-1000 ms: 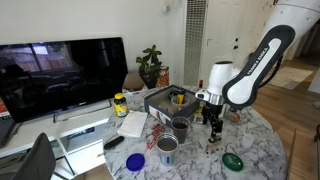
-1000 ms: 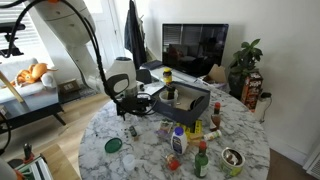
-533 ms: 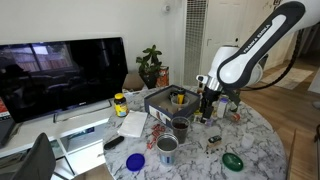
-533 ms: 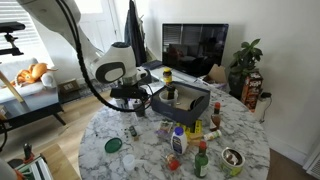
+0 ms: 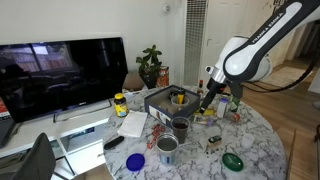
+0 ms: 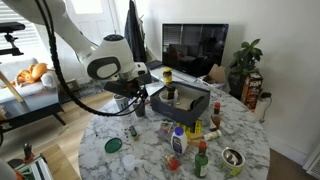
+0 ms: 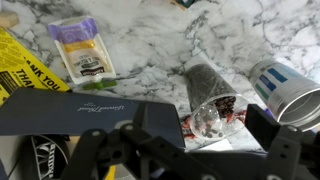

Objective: Place the toy car on two stacked blocks

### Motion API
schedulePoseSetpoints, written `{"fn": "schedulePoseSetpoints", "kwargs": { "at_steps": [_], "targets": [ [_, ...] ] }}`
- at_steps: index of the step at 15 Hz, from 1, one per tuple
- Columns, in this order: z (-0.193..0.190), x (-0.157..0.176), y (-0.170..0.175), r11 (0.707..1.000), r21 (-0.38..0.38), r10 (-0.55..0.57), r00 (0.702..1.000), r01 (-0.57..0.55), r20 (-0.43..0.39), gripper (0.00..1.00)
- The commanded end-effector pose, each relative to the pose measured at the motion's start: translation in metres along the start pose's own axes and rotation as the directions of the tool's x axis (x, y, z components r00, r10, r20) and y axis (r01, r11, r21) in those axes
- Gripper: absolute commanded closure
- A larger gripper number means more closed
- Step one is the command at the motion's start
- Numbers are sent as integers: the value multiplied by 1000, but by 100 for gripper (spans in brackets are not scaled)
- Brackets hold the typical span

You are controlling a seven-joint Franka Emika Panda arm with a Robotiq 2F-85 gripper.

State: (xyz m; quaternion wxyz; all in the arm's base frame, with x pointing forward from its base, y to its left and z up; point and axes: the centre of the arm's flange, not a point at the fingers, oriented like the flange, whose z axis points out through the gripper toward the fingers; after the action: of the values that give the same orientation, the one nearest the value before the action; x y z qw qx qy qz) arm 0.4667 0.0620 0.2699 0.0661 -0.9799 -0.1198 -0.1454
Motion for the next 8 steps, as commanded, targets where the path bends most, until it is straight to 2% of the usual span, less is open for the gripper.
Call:
{"fn": "schedulePoseSetpoints", "kwargs": {
  "at_steps": [1,4,5,6,8],
  "targets": [
    [-20,-26,-8,999,14,38,998,-38,40,0],
    [-23,-37,-11,999,4,38,993,-38,115,0],
    [-23,-39,-11,999,2,47,992,-48,120,0],
    [-9,-27,-4,999,15,32,995,-34,91,0],
    [-13,-31,-5,999,11,40,994,-41,99,0]
  ]
}}
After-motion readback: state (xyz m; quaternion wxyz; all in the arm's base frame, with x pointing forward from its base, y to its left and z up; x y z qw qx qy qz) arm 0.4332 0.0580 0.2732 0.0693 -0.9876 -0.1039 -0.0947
